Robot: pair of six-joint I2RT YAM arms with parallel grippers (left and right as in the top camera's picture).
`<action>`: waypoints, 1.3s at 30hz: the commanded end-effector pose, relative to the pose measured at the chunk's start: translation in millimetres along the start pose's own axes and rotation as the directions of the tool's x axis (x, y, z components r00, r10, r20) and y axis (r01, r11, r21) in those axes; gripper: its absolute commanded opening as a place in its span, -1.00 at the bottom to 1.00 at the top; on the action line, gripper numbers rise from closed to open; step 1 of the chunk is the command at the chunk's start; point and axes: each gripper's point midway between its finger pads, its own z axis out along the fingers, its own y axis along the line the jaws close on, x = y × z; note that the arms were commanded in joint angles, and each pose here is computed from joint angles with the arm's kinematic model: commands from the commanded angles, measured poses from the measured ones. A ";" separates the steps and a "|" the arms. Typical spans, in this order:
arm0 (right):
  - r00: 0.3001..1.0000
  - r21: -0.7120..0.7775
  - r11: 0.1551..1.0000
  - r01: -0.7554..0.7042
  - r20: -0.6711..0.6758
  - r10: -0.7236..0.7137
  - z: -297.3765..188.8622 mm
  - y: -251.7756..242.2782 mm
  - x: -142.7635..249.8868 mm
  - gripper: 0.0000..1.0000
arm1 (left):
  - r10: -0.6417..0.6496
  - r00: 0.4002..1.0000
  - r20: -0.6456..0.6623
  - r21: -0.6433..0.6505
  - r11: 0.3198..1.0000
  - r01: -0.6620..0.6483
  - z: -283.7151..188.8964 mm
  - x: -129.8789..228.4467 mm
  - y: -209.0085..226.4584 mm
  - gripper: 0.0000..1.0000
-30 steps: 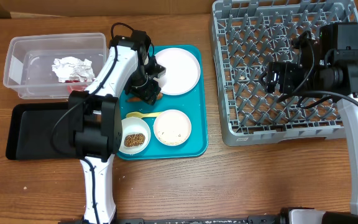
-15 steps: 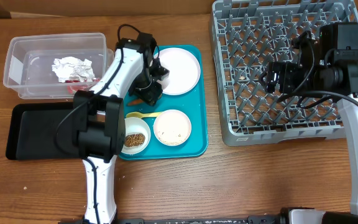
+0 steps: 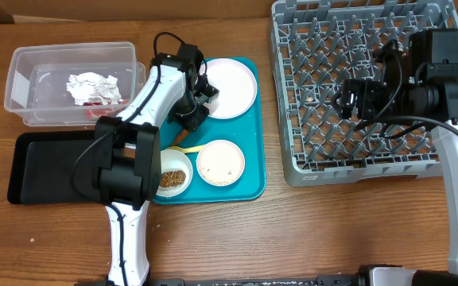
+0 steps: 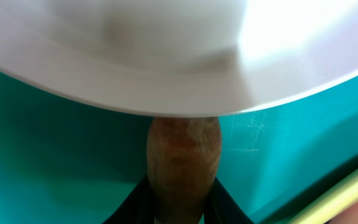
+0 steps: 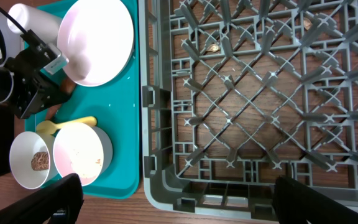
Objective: Sort waste into correct bins and load items into the dishwasher
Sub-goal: 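Carry the carrot with the left gripper and place it on the black tray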
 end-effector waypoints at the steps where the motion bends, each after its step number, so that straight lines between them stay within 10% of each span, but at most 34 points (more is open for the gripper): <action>1: 1.000 -0.012 1.000 0.003 0.005 -0.003 -1.9 3.9 0.4 1.00 | -0.033 0.999 -0.016 0.006 0.999 0.034 5.2 0.3 -3.0 -0.86; 18: 1.000 -0.013 1.000 0.005 0.013 -0.005 -2.0 4.1 -1.6 1.00 | -0.029 0.965 0.259 -0.043 0.998 0.041 -185.0 -40.2 0.3 -0.92; 22: 1.000 -0.012 1.000 0.006 0.014 -0.005 -2.0 4.1 -1.7 1.00 | -0.170 0.948 0.269 -0.123 0.970 0.209 -204.5 -25.2 29.0 -0.92; 33: 1.000 -0.013 1.000 0.006 0.013 -0.005 -2.0 4.1 -1.7 1.00 | -0.733 0.629 0.257 -0.056 0.639 0.767 -208.4 52.2 119.7 -0.91; 39: 1.000 -0.013 1.000 0.005 0.012 -0.004 -1.9 4.1 -1.2 1.00 | -0.755 0.562 0.338 0.090 0.620 0.779 -258.3 70.3 110.9 -0.92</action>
